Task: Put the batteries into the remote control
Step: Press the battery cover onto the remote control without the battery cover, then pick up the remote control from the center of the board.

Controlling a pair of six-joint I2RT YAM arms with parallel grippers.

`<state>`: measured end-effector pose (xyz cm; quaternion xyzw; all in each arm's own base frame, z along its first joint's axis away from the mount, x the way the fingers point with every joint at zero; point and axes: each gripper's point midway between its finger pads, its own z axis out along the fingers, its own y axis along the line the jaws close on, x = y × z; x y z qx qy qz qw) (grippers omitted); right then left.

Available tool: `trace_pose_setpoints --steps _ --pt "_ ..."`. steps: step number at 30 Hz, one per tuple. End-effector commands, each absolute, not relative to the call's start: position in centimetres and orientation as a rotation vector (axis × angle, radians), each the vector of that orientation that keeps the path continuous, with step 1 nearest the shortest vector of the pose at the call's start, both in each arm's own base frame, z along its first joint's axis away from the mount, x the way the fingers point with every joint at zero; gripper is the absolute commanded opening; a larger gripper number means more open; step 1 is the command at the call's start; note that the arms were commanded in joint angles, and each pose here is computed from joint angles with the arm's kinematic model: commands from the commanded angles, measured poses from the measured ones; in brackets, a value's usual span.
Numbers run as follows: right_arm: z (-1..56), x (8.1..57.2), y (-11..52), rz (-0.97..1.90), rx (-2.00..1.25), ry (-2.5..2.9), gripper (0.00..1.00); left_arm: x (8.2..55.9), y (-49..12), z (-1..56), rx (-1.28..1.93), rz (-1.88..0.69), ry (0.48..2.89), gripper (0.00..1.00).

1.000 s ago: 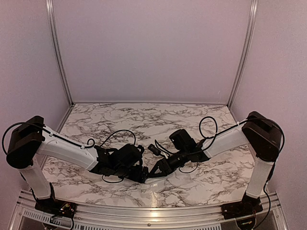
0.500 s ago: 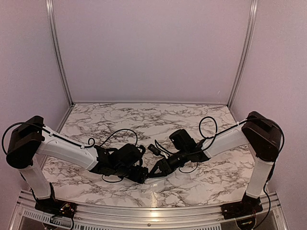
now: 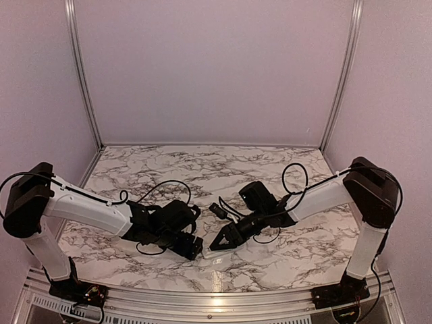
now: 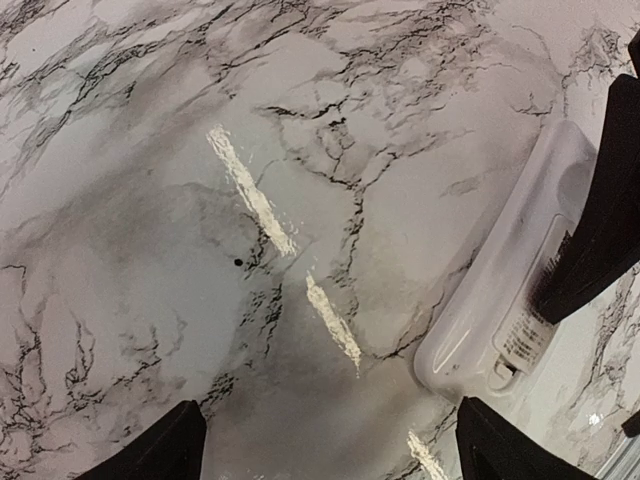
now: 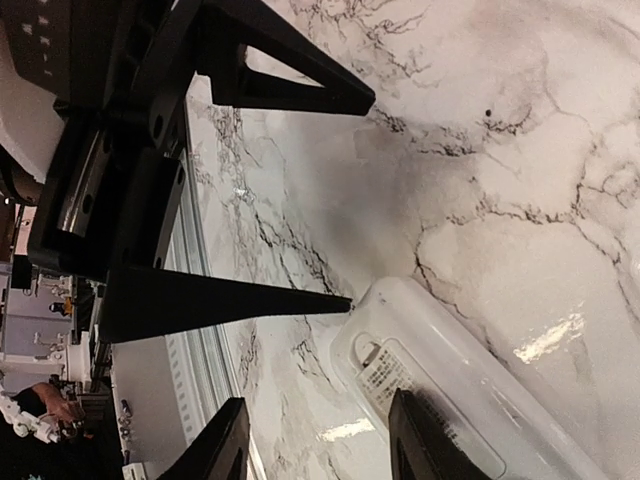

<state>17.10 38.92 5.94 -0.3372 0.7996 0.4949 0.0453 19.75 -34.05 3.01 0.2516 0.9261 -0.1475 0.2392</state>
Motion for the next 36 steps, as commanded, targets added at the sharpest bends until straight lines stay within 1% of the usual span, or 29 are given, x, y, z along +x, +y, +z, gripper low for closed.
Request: trace_pose_setpoints --steps 1,5,8,11,15,18,22,24,26,29,31,36 --pt "8.6 17.5 38.6 1.477 -1.055 2.393 0.49 20.6 -33.4 6.1 0.706 -0.428 2.465 0.98" --pt "12.2 19.0 37.8 1.457 -1.032 2.285 0.55 20.8 -34.0 8.7 0.796 -0.475 2.361 0.99" --pt "14.7 20.5 36.0 1.429 -0.977 2.212 0.6 20.2 -35.3 10.0 0.938 -0.535 2.281 0.99" --pt "17.0 21.8 34.2 1.369 -0.921 2.14 0.67 19.6 -36.8 10.4 1.086 -0.558 2.235 0.99" --pt "18.5 22.6 31.9 1.244 -0.872 2.108 0.74 19.0 -38.7 9.4 1.276 -0.544 2.235 0.99" --pt "19.6 23.1 30.3 1.196 -0.818 2.072 0.76 18.6 -39.7 7.9 1.378 -0.521 2.257 0.99" --pt "21.3 24.1 28.0 1.127 -0.711 2.019 0.8 18.2 -40.5 4.9 1.53 -0.406 2.271 0.97" --pt "22.2 24.3 26.8 1.093 -0.658 1.983 0.83 18.1 -41.1 4.2 1.562 -0.391 2.271 0.94" --pt "23.1 24.5 25.7 1.049 -0.606 1.947 0.89 18.1 -41.5 3.4 1.586 -0.382 2.276 0.92" --pt "24.6 24.4 24.2 0.998 -0.532 1.895 0.98 18.1 -41.6 2.2 1.629 -0.347 2.295 0.85" --pt "25.8 24.4 23.2 0.975 -0.476 1.84 0.99 18.1 -41.6 1.6 1.641 -0.319 2.302 0.79" --pt "25.8 23.8 22.0 0.956 -0.428 1.801 0.99 18.4 -41.6 0.8 1.654 -0.279 2.313 0.61"
